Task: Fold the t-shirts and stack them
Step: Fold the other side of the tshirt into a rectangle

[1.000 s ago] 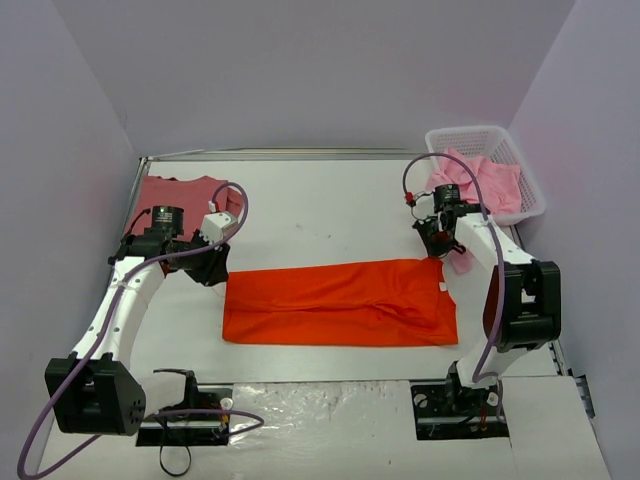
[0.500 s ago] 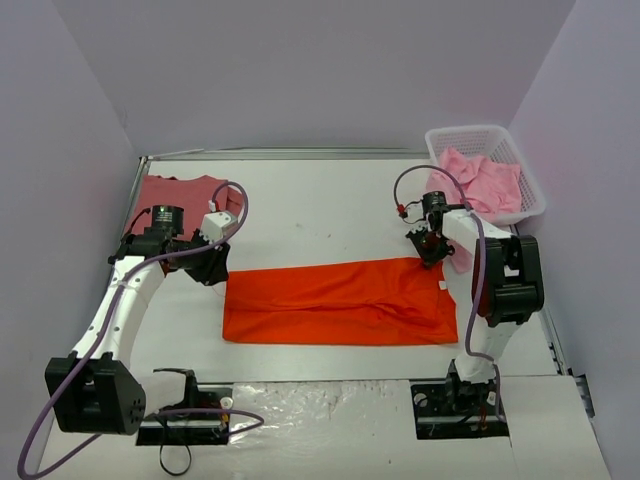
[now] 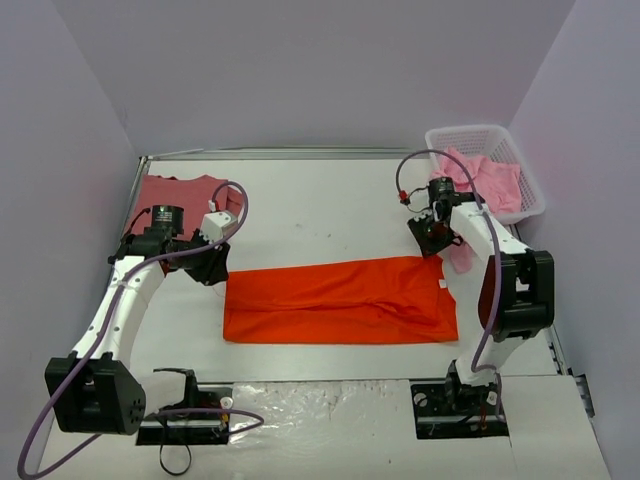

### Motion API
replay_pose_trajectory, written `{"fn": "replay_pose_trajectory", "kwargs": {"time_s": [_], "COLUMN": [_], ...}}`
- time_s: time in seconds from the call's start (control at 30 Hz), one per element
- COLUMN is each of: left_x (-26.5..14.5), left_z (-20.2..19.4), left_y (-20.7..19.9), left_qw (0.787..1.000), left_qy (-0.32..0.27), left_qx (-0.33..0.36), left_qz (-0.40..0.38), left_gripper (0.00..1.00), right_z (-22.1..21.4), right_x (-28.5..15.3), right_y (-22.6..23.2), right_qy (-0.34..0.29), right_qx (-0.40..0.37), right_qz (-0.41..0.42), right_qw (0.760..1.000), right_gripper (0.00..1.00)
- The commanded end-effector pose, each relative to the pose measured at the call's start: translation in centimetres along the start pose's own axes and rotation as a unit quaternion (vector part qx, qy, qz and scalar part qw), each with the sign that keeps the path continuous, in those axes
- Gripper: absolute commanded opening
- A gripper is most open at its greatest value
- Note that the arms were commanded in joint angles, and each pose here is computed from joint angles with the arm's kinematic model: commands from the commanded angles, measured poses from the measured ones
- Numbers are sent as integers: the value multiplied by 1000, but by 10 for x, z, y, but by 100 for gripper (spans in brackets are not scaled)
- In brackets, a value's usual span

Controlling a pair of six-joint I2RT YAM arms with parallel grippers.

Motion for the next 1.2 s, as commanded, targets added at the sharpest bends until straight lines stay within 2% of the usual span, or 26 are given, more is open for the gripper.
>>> {"fn": "replay_pose_trajectory", "kwargs": {"time_s": [0.0, 0.13, 0.23, 0.27, 0.3, 0.7, 0.9, 1.17], "left_x": [-6, -6, -7, -7, -7, -6, -6, -5], "left_z": [3, 3, 2, 3, 3, 2, 2, 1], "left_y": [-1, 0, 0, 0, 0, 3, 5, 5], "left_qw": [1000, 1000, 1000, 1000, 1000, 1000, 1000, 1000], "left_qy": [-15, -14, -14, -14, -14, -10, -10, -9], "left_qx": [7, 7, 6, 6, 6, 5, 4, 5], "left_qz": [6, 8, 9, 10, 10, 18, 22, 23], "left_gripper": [32, 32, 32, 32, 32, 32, 32, 32], "right_z": [6, 0, -13, -15, -22, -56, -64, -57], "right_x": [-53, -71, -78, -81, -82, -102, -93, -70], "right_y": [9, 26, 42, 46, 54, 87, 110, 127], "right_qy": [-30, -27, -12, -12, -2, 38, 57, 73], "right_qx": [-32, -74, -103, -119, -127, -201, -231, -243], "right_qz": [20, 47, 72, 76, 95, 159, 191, 191], "right_qw": [999, 996, 992, 990, 987, 966, 952, 948], "right_gripper": [23, 23, 10, 1, 0, 0, 0, 0]}}
Point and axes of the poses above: each gripper's point midway between its finger pads, its own x axis out along the fingers, its own y axis along the line the jaws close on, z = x × y, the point moved 4 cm from there along -x, back along the fingers, and after that the axes turned 15 degrees about -x, right-handed, at the moved point
